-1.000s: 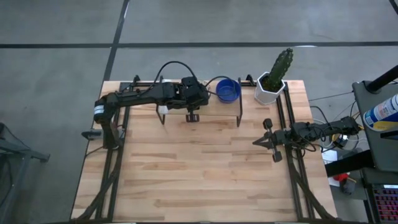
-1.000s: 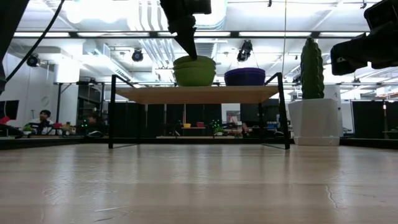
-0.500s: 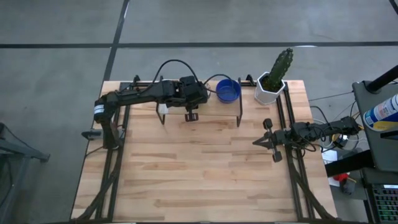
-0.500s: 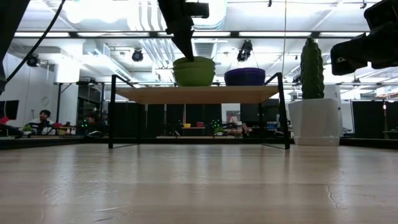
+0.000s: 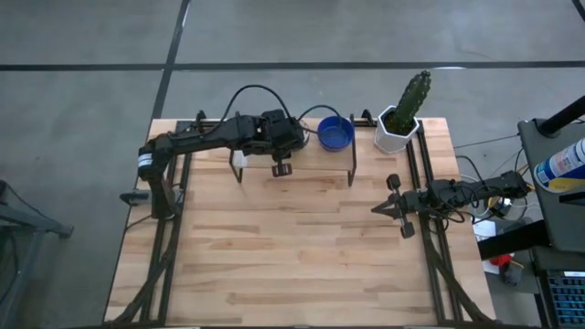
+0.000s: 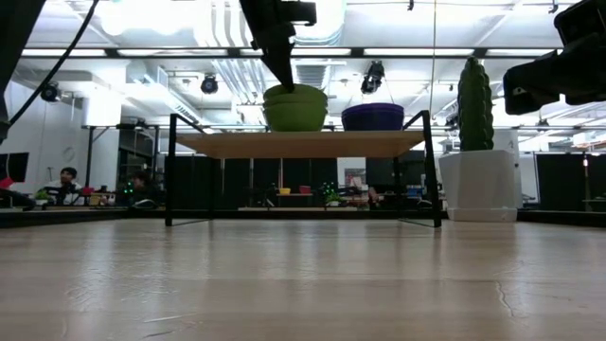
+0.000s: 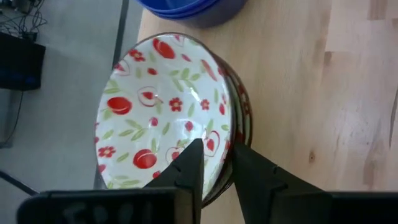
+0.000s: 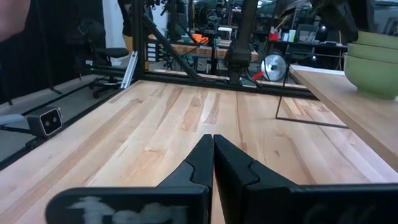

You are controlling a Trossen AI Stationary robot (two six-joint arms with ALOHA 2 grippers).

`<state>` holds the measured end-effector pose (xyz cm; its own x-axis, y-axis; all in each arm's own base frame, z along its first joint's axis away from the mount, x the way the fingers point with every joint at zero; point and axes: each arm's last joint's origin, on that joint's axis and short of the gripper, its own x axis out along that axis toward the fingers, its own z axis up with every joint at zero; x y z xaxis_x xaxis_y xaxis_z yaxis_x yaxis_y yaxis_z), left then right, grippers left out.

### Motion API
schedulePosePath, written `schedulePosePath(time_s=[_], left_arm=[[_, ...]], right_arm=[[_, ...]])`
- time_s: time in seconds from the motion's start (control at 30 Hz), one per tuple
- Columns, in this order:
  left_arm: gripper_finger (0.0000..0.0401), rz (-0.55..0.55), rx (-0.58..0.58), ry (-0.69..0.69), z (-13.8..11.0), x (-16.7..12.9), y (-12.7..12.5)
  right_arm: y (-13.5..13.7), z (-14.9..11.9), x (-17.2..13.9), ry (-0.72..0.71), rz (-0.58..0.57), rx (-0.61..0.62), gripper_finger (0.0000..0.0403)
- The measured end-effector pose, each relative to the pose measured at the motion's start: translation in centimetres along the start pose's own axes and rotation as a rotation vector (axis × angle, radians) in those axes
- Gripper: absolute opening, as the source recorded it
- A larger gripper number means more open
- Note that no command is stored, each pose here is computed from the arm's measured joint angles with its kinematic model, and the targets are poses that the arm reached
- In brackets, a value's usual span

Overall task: Pick & Place Mini bowls
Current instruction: Stack the green patterned bowl on top of the other green patterned bowl on the shelf, then return to Home Position

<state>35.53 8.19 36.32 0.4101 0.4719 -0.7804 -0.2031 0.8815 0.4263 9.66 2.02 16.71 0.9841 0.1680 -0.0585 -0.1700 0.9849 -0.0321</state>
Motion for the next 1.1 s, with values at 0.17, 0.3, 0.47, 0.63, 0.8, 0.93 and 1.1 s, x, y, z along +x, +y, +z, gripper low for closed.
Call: schedulePosePath(time_s=[0.17, 0.3, 0.47, 0.63, 0.8, 0.93, 1.1], left_arm=[[0.0115, 0.013, -0.021, 0.005, -0.1, 0.0, 0.2], [0.0142, 0.008, -0.028, 0.012, -0.2, 0.1, 0.1], [0.0147, 0.004, -0.022, 0.021, -0.1, -0.6, 0.3], [0.0147, 0.006, -0.033, -0.007, 0.2, -1.7, 0.7], [0.0147, 0.008, -0.047, -0.049, 0.3, -3.0, 1.1], [0.0147, 0.007, -0.062, -0.061, 0.3, -3.5, 1.2], [0.0147, -0.014, -0.074, -0.070, 0.2, -4.0, 1.3]], right_arm=[[0.0, 0.0, 0.0, 0.000, 0.000, 0.001, 0.0008], [0.0, 0.0, 0.0, 0.000, 0.000, -0.002, 0.0008], [0.0, 0.0, 0.0, 0.000, 0.000, 0.004, 0.0008], [0.0, 0.0, 0.0, 0.000, 0.000, -0.004, 0.0008], [0.0, 0.0, 0.0, 0.000, 0.000, 0.005, 0.0008], [0.0, 0.0, 0.0, 0.000, 0.000, -0.004, 0.0008], [0.0, 0.0, 0.0, 0.000, 0.000, -0.003, 0.0008]])
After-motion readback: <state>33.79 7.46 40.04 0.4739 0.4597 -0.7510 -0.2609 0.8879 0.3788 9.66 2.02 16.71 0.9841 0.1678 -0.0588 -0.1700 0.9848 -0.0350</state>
